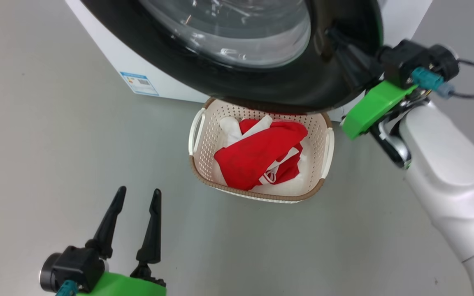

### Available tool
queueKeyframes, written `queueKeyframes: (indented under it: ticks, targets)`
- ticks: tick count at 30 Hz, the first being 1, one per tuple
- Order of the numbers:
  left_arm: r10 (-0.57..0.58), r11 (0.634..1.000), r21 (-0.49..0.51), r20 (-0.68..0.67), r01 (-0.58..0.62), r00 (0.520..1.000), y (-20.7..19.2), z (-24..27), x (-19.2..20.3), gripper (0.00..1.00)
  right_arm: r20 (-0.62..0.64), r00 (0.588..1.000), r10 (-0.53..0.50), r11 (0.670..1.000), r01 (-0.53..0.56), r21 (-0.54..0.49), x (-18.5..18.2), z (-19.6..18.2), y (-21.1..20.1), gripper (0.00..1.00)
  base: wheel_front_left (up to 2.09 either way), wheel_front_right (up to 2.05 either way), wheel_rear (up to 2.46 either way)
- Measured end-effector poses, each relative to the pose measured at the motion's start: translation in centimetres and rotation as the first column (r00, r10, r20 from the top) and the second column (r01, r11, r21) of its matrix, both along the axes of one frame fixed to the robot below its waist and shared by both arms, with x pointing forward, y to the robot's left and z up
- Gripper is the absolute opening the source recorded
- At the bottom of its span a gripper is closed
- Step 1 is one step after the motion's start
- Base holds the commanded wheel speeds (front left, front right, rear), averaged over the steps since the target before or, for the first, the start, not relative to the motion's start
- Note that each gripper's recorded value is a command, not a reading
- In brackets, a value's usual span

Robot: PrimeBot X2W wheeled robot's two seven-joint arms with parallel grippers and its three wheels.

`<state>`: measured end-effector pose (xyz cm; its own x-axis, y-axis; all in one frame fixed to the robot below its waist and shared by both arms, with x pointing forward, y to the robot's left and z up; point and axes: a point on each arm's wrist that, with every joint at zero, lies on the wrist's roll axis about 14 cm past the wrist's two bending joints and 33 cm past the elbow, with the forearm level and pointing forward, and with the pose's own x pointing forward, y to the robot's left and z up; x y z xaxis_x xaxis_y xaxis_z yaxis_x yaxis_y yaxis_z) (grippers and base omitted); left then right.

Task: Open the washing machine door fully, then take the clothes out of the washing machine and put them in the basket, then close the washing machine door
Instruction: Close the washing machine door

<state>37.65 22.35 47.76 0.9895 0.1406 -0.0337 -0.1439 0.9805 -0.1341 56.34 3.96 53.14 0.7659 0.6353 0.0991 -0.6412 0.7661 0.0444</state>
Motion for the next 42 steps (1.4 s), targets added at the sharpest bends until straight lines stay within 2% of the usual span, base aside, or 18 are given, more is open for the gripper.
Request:
queueKeyframes:
  ticks: [5, 8, 18, 34, 36, 37, 38, 39, 40, 42]
  targets:
    - [0.001, 1.000, -0.010, -0.008, -0.001, 1.000, 0.1, -0.4, 0.4, 1.00, 0.008, 1.000, -0.020, 1.000, 0.020, -0.006, 1.8, 0.1, -0.5, 0.00, 0.00, 0.00, 0.00]
    - [0.005, 0.998, -0.060, -0.020, -0.006, 1.000, -0.1, -1.1, 0.6, 1.00, 0.007, 0.999, -0.032, 0.999, 0.032, -0.022, 3.0, 0.0, -0.6, 0.00, 0.00, 0.00, 0.00]
    - [0.010, 0.999, -0.048, -0.030, -0.012, 0.999, 0.7, -1.6, 1.6, 1.00, 0.025, 0.996, -0.090, 0.995, 0.091, -0.031, 7.0, 1.1, -1.6, 0.00, 0.00, 0.00, 0.00]
    - [-0.004, 0.999, -0.054, -0.010, 0.004, 1.000, 0.4, -1.4, 2.4, 1.00, 0.021, 0.994, -0.112, 0.993, 0.112, -0.033, 6.6, 1.1, -2.4, 0.02, 0.00, 0.00, 0.00]
    - [-0.004, 0.998, -0.057, -0.002, 0.004, 1.000, 0.4, -1.2, 2.6, 1.00, 0.015, 0.993, -0.117, 0.993, 0.118, -0.020, 6.2, 1.1, -2.7, 0.39, 0.00, 0.00, 0.00]
    - [-0.004, 0.998, -0.058, 0.002, 0.004, 1.000, 0.4, -1.1, 2.7, 1.00, 0.007, 0.993, -0.121, 0.993, 0.121, -0.002, 6.0, 1.1, -2.8, 0.48, 0.00, 0.00, 0.00]
    - [-0.006, 0.998, -0.060, 0.005, 0.006, 1.000, 0.3, -1.0, 2.8, 1.00, -0.001, 0.992, -0.124, 0.992, 0.124, 0.011, 5.7, 1.1, -2.9, 0.73, 0.00, 0.00, 0.00]
    - [-0.009, 0.998, -0.062, 0.009, 0.009, 1.000, 0.2, -0.9, 2.9, 1.00, -0.008, 0.992, -0.126, 0.992, 0.126, 0.019, 5.3, 1.0, -2.9, 0.84, 0.00, 0.00, 0.00]
    - [-0.019, 0.998, -0.066, 0.015, 0.020, 1.000, 0.0, -0.8, 3.0, 1.00, -0.013, 0.992, -0.127, 0.992, 0.127, 0.023, 5.0, 0.9, -3.0, 1.00, 0.00, 0.00, 0.00]
    - [-0.034, 0.997, -0.074, 0.026, 0.036, 0.999, -0.4, -0.6, 3.2, 1.00, -0.022, 0.991, -0.130, 0.991, 0.130, 0.030, 4.2, 0.7, -3.2, 1.00, 0.00, 0.00, 0.00]
